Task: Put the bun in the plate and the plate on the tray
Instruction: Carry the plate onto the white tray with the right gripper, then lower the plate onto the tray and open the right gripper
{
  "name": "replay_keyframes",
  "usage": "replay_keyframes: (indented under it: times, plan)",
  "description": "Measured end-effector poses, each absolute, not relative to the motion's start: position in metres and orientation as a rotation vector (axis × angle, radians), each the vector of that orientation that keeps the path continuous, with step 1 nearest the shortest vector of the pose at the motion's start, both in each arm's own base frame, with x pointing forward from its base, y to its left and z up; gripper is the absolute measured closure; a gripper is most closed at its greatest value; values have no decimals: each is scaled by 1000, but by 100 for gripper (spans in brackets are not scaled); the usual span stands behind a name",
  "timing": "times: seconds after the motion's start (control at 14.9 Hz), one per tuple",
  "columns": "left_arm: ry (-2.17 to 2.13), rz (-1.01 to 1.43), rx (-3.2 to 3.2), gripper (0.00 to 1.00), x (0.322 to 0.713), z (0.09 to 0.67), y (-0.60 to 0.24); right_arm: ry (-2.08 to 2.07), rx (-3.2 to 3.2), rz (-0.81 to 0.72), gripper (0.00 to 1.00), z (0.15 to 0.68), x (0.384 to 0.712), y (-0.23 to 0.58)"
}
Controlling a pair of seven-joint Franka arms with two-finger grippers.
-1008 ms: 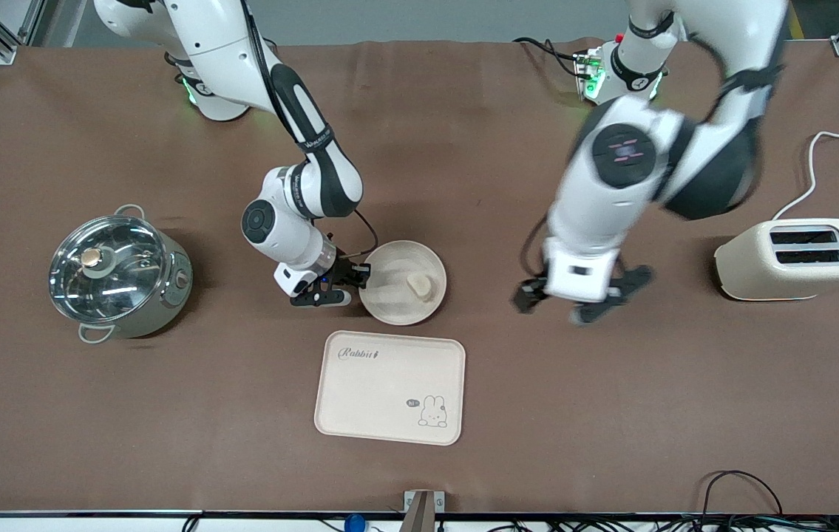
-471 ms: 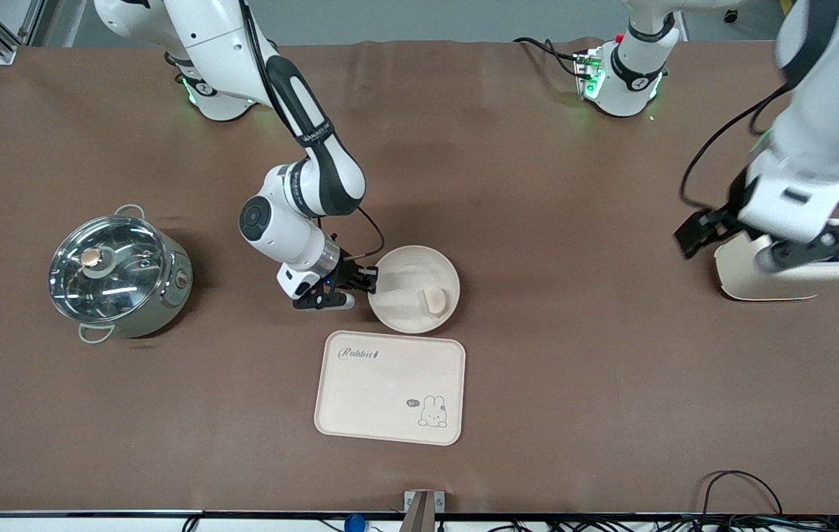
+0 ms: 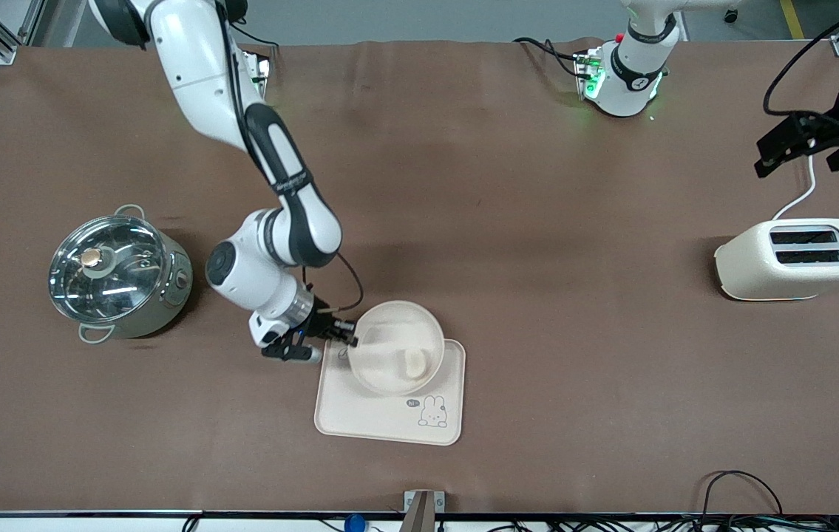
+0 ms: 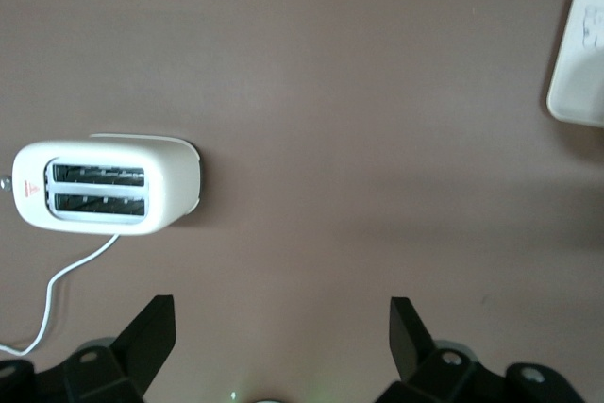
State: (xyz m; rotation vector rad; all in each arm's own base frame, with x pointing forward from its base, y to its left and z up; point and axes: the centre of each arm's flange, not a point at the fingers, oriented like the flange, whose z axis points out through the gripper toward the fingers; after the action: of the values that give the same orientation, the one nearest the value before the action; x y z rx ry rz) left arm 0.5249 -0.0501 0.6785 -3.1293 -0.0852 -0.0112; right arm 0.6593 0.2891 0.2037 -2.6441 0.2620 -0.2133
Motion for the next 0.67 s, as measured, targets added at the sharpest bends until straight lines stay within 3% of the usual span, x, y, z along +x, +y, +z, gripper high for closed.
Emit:
replay_keyframes:
  times: [0.27,0.67]
  plan:
    - [-71,17,-3127,0,514,676,-51,281,-2638,-193,96,181,691,269]
    - [-69,28,-3126,0,514,674,-52,272,-2632,-195,96,175,702,273]
